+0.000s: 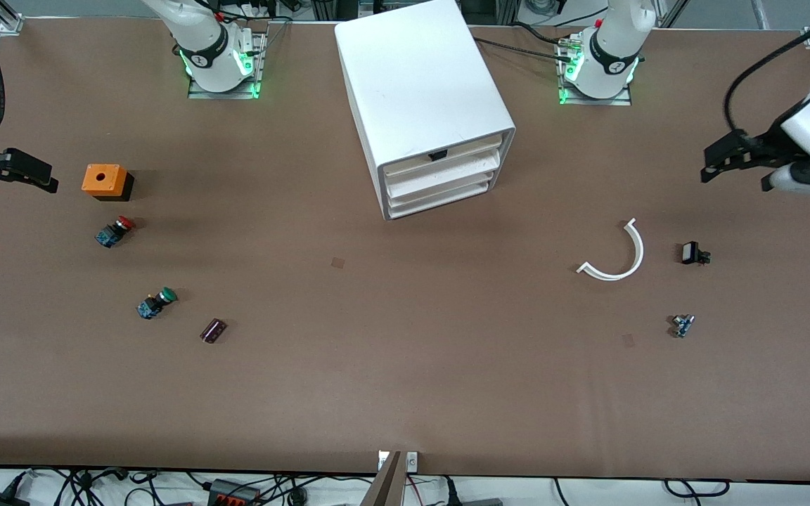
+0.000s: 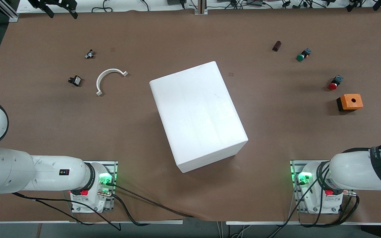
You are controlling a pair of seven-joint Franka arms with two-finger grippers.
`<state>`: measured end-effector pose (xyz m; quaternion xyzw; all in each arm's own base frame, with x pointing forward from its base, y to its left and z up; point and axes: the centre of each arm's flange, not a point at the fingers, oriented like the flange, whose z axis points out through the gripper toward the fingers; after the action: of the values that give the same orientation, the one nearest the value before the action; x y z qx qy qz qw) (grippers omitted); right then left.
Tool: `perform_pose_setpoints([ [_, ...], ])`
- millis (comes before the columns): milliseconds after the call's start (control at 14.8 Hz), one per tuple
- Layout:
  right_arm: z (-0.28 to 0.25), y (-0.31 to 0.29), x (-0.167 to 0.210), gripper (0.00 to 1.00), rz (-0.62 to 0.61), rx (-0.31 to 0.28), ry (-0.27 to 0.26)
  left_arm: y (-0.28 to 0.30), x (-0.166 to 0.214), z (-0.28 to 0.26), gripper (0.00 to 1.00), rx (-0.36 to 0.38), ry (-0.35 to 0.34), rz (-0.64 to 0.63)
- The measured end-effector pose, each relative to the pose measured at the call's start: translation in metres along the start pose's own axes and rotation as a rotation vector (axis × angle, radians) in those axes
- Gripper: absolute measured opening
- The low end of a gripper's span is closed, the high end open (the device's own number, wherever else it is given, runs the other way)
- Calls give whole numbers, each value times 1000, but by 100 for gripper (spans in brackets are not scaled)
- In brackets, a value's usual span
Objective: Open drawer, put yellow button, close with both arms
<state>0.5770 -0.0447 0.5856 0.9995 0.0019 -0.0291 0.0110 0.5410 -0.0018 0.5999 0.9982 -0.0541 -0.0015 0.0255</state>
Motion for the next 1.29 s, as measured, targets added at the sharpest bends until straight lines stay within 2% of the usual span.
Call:
perform_pose_setpoints([
  [406, -2, 0, 2, 100, -1, -2, 23, 9, -6, -7, 100, 7, 10, 17],
  [1286, -2, -1, 2, 100, -2, -2, 24, 22, -7, -7, 100, 13, 5, 39],
])
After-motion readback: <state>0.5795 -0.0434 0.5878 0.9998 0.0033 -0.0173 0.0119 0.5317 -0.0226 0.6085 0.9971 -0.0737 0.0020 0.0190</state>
